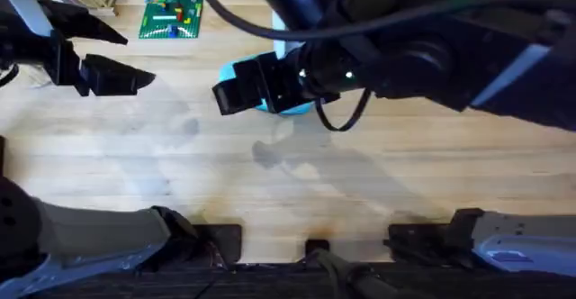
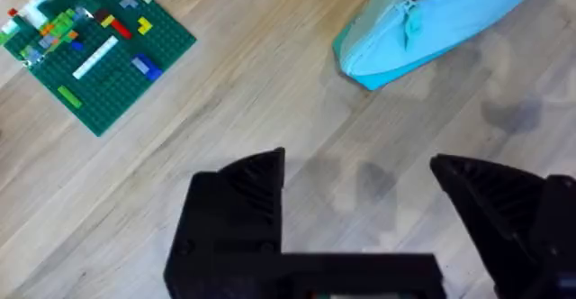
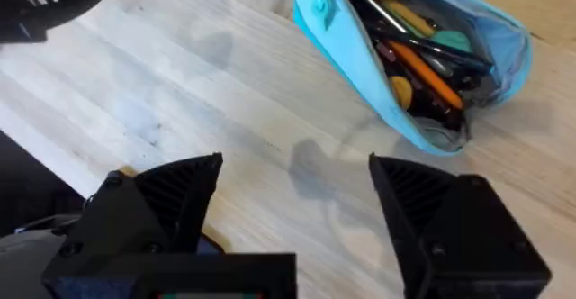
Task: Unzip the bag, pick up the pens from the table one at a time and place them inside, then zip the bag closed.
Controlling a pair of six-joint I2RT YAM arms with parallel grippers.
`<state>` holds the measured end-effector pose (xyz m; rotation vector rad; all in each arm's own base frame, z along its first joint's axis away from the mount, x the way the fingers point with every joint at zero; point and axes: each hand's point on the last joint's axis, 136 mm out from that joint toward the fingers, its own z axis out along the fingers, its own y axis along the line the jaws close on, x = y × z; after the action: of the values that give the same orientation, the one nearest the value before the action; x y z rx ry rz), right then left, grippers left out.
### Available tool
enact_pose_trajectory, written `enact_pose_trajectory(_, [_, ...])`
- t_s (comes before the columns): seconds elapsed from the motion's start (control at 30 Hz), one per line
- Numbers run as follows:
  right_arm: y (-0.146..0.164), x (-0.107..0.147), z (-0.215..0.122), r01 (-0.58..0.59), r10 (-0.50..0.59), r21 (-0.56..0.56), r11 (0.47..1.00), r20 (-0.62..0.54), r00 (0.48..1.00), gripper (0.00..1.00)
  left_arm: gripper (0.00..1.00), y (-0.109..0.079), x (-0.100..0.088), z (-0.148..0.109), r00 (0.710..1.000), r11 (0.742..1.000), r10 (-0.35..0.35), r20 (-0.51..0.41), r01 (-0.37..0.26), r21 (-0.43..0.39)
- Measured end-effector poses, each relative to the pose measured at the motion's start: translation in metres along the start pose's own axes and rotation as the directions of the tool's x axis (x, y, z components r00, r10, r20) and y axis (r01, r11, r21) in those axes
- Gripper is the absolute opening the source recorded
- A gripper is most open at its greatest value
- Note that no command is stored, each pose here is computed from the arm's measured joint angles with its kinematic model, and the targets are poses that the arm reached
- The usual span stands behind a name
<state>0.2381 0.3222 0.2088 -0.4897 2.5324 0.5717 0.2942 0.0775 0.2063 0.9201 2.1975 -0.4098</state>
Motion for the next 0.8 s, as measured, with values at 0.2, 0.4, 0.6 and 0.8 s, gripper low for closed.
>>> enact_pose_trajectory(0.2, [0.005,-0.002,0.008,-0.039,0.039,0.015,0.999,0.004,0.999,0.996,0.993,0.000,0.000,0.000,1.000,1.000,0.000,0.000,0.000,0.000])
enact_pose_trajectory(0.4, [0.004,-0.007,0.014,-0.085,0.084,0.041,0.996,0.027,0.996,0.996,0.993,0.000,0.000,0.000,1.000,1.000,0.000,0.000,0.000,0.000])
enact_pose_trajectory(0.6, [0.002,-0.009,0.019,-0.132,0.128,0.075,0.988,0.059,0.990,0.996,0.994,0.000,0.000,0.000,1.000,1.000,0.000,0.000,0.000,0.000])
enact_pose_trajectory(0.8, [0.000,-0.011,0.017,-0.172,0.158,0.120,0.978,0.114,0.981,0.996,0.994,0.000,0.000,0.000,1.000,1.000,0.000,0.000,0.000,0.000])
